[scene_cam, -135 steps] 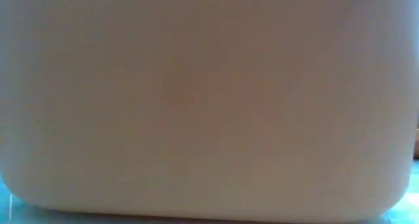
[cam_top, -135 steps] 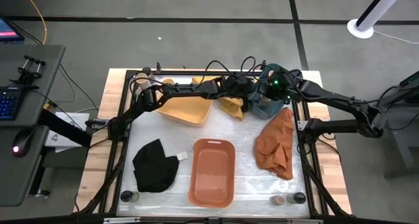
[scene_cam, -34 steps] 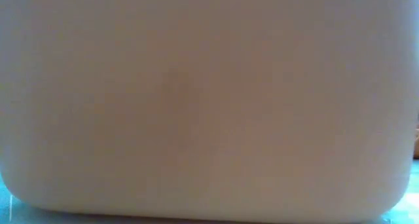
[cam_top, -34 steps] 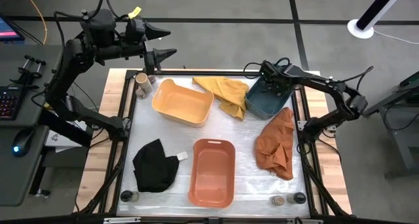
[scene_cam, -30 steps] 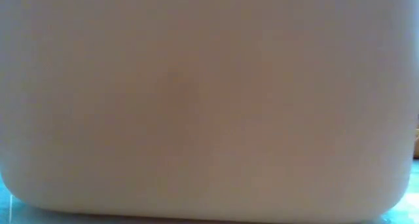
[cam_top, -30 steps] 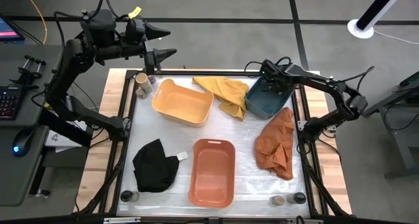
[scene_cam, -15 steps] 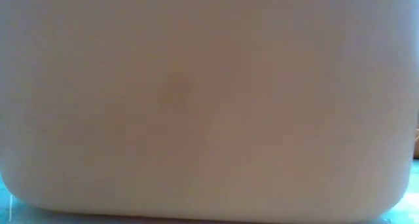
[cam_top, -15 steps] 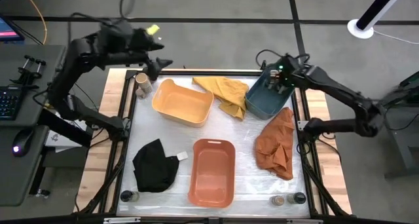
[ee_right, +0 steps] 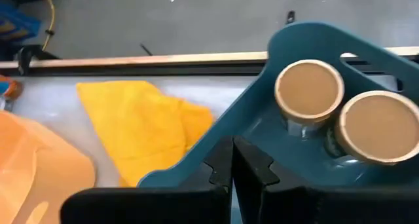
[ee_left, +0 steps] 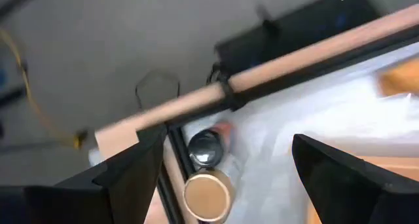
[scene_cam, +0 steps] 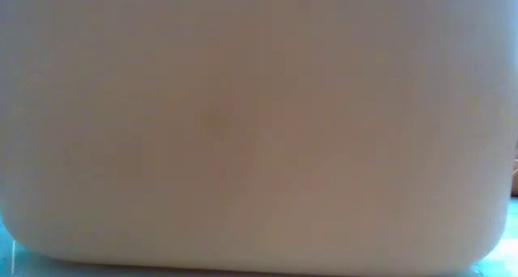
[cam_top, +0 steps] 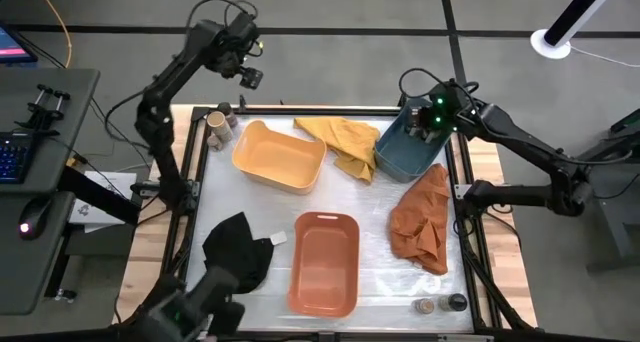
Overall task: Sort spices by type
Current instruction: Put the gold seasoning bottle into the blue bin
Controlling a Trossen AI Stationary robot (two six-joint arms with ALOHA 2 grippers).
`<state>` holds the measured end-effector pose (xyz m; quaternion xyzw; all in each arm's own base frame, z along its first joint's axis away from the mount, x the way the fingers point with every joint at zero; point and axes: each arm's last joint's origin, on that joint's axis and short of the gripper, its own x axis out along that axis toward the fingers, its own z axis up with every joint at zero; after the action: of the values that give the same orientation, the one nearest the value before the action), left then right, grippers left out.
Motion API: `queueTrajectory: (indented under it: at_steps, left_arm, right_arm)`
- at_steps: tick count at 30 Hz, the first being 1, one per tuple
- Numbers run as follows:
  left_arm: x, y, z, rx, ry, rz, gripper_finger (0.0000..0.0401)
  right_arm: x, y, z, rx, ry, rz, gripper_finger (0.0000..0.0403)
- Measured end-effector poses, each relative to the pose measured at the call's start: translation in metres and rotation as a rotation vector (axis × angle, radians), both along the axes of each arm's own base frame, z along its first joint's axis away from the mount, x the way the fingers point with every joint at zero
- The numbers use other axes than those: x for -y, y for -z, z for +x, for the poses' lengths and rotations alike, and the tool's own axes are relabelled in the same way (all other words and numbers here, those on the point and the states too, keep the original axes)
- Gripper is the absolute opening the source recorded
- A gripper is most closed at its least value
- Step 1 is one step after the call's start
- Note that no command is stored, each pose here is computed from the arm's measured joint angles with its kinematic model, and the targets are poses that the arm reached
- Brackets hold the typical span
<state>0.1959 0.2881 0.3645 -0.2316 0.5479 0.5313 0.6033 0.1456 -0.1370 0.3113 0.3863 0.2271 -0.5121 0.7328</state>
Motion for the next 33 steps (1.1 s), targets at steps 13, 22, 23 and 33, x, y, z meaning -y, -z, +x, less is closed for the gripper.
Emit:
queueTrajectory:
  at_steps: [13,22,23,33]
  left_arm:
    - [-0.018,0.056,-0.038,-0.011,-0.291,-0.157,0.0324]
    - [0.036,0.082,-0.063,0.141,-0.406,-0.066,0.0324]
    - [0.038,0.085,-0.063,0.145,-0.407,-0.059,0.0324]
    - [0.043,0.109,-0.054,0.02,-0.426,0.013,0.0324]
  right_arm:
    - [-0.009,0.0,0.009,-0.028,-0.105,-0.028,0.0]
    - [-0.008,-0.002,0.009,-0.041,-0.133,-0.059,0.0]
    - [-0.007,-0.002,0.009,-0.038,-0.134,-0.062,0.0]
    - [-0.007,-0.002,0.01,-0.029,-0.141,-0.062,0.0]
